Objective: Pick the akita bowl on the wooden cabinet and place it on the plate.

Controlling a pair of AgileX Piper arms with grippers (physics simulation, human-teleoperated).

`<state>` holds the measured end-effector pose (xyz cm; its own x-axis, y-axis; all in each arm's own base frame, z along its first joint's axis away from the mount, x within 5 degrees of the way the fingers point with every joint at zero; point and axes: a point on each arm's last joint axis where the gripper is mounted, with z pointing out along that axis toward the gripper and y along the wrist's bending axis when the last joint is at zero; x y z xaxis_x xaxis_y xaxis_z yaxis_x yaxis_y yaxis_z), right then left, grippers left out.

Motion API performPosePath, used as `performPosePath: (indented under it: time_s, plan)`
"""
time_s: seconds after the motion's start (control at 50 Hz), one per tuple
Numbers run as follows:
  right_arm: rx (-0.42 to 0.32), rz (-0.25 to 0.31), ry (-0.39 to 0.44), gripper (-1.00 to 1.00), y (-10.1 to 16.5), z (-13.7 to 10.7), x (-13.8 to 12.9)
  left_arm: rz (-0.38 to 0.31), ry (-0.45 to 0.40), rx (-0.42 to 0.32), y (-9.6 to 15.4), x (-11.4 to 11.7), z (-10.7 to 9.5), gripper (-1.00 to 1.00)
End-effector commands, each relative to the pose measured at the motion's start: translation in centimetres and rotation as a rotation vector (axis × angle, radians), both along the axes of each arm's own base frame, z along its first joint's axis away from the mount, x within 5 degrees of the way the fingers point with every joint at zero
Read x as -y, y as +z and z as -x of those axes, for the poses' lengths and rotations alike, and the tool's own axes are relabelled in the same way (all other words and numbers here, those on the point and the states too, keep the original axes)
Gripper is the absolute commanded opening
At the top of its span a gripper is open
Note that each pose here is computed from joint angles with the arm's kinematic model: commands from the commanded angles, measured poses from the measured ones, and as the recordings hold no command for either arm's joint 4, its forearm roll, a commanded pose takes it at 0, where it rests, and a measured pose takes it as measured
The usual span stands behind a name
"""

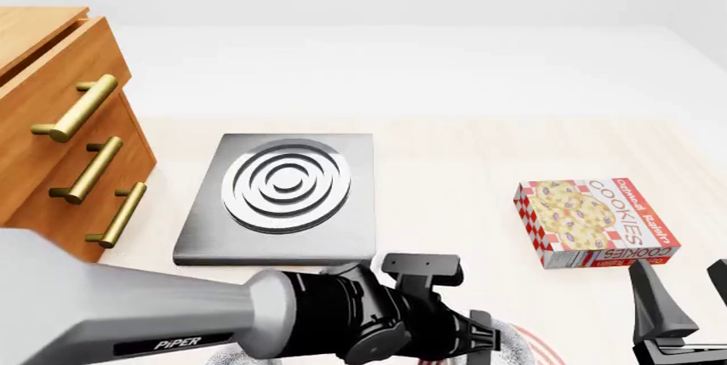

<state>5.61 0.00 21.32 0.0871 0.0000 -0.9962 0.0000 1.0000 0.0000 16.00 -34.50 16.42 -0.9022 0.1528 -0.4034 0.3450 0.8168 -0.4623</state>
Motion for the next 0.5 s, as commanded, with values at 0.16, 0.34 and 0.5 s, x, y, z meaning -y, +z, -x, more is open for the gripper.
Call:
performPosePath:
  time_s: [0.16,0.34,0.5]
  plan:
    - [0.0,0.0,0.0,1.0,0.0,0.0,0.0,0.01,-0.026,-0.004,0.2,0.5,1.2,1.0]
    - [0.0,0.0,0.0,1.0,0.0,0.0,0.0,0.015,-0.038,0.009,1.6,0.3,1.3,1.0]
    - [0.0,0.0,0.0,1.0,0.0,0.0,0.0,0.018,-0.03,0.045,4.1,-1.5,0.2,1.0]
